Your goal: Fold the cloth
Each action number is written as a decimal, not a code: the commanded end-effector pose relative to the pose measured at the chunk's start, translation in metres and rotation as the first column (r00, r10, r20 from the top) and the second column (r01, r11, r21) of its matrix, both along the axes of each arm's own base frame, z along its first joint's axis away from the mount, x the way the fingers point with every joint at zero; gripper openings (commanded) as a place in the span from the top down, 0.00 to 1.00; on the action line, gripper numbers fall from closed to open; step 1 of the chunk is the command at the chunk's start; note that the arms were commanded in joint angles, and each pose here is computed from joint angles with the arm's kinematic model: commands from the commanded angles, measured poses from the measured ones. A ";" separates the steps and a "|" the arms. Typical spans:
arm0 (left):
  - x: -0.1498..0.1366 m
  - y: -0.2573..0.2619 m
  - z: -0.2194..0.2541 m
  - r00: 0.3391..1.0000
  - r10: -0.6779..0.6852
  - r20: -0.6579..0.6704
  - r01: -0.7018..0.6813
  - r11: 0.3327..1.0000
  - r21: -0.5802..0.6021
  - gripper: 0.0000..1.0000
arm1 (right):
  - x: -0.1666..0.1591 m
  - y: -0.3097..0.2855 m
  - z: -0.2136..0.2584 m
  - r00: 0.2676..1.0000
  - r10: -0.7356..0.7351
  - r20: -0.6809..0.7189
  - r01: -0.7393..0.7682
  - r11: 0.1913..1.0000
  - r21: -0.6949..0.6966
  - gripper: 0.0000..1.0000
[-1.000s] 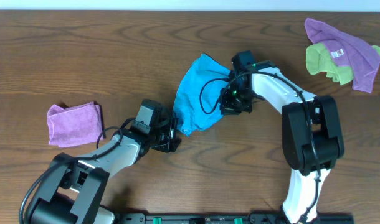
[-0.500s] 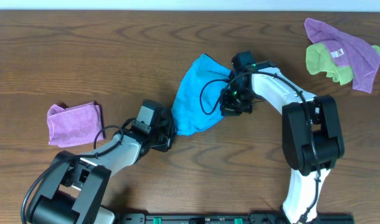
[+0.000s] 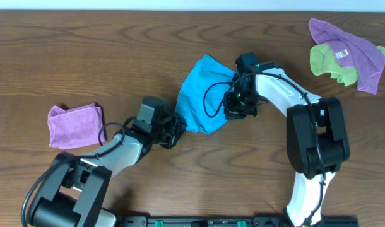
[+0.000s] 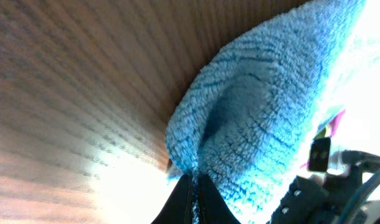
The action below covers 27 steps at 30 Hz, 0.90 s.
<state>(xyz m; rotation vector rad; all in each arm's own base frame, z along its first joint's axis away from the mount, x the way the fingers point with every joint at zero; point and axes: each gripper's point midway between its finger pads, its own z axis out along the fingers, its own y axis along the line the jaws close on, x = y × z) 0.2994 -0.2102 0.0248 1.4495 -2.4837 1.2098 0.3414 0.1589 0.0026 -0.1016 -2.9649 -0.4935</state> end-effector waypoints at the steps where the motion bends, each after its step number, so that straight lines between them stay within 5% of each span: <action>1: 0.010 -0.003 0.018 0.991 -0.115 0.068 0.117 0.993 -0.023 0.94 | 0.003 0.000 0.023 0.998 0.019 0.062 -0.019 1.000 -0.003 0.99; 16: 0.058 0.052 0.079 0.954 -0.249 0.164 0.232 0.966 0.116 0.94 | -0.011 -0.018 0.106 0.978 0.013 0.210 -0.004 0.999 -0.041 0.99; 27: 0.019 0.050 0.073 0.925 -0.375 0.059 0.369 0.925 0.095 0.94 | -0.044 -0.050 0.146 0.972 0.014 0.237 0.025 0.986 -0.164 0.99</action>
